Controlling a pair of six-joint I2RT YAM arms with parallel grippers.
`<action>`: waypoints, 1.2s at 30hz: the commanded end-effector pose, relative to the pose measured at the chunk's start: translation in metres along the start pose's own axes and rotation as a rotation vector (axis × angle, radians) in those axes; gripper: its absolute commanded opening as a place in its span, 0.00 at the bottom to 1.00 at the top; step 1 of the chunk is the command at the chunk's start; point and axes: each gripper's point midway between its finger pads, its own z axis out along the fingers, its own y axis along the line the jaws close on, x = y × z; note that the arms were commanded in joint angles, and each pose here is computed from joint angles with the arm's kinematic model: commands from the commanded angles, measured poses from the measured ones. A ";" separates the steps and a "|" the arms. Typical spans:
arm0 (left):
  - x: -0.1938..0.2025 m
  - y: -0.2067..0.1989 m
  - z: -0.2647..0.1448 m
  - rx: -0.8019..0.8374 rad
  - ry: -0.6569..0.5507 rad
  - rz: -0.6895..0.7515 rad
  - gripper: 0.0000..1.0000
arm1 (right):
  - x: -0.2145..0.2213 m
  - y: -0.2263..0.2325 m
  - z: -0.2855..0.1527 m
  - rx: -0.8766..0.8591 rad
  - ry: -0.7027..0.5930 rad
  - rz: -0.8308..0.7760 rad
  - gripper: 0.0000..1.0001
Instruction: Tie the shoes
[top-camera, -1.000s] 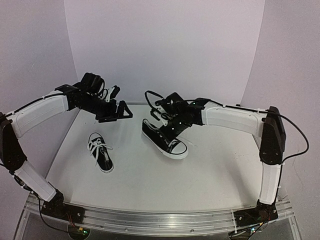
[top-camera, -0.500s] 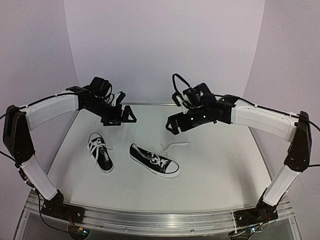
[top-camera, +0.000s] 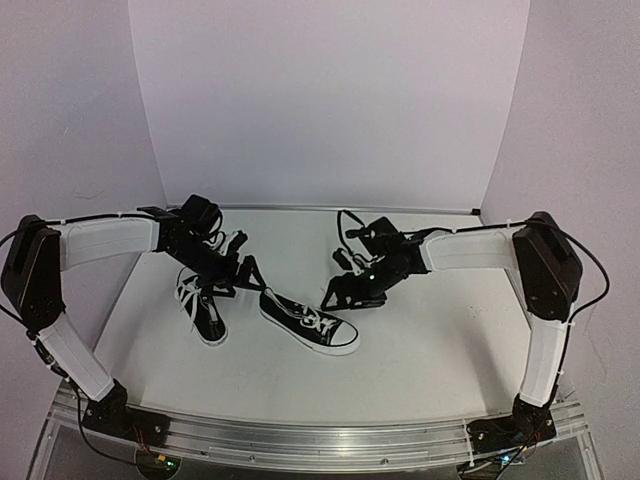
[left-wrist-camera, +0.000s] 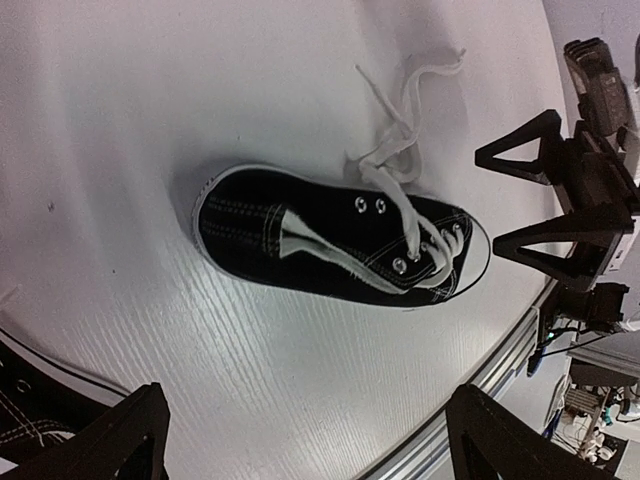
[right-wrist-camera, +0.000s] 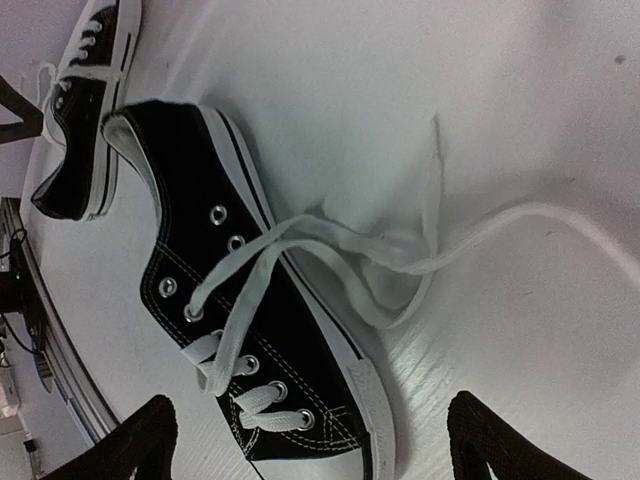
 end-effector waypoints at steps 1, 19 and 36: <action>-0.013 -0.016 -0.012 0.050 -0.076 0.027 1.00 | 0.025 0.042 0.022 -0.169 0.077 -0.018 0.86; -0.022 -0.015 0.027 0.046 -0.037 0.029 1.00 | -0.004 0.078 -0.037 -0.193 -0.093 -0.021 0.78; -0.029 -0.022 0.033 -0.007 -0.025 0.055 0.99 | -0.079 -0.053 -0.044 0.252 -0.196 0.125 0.51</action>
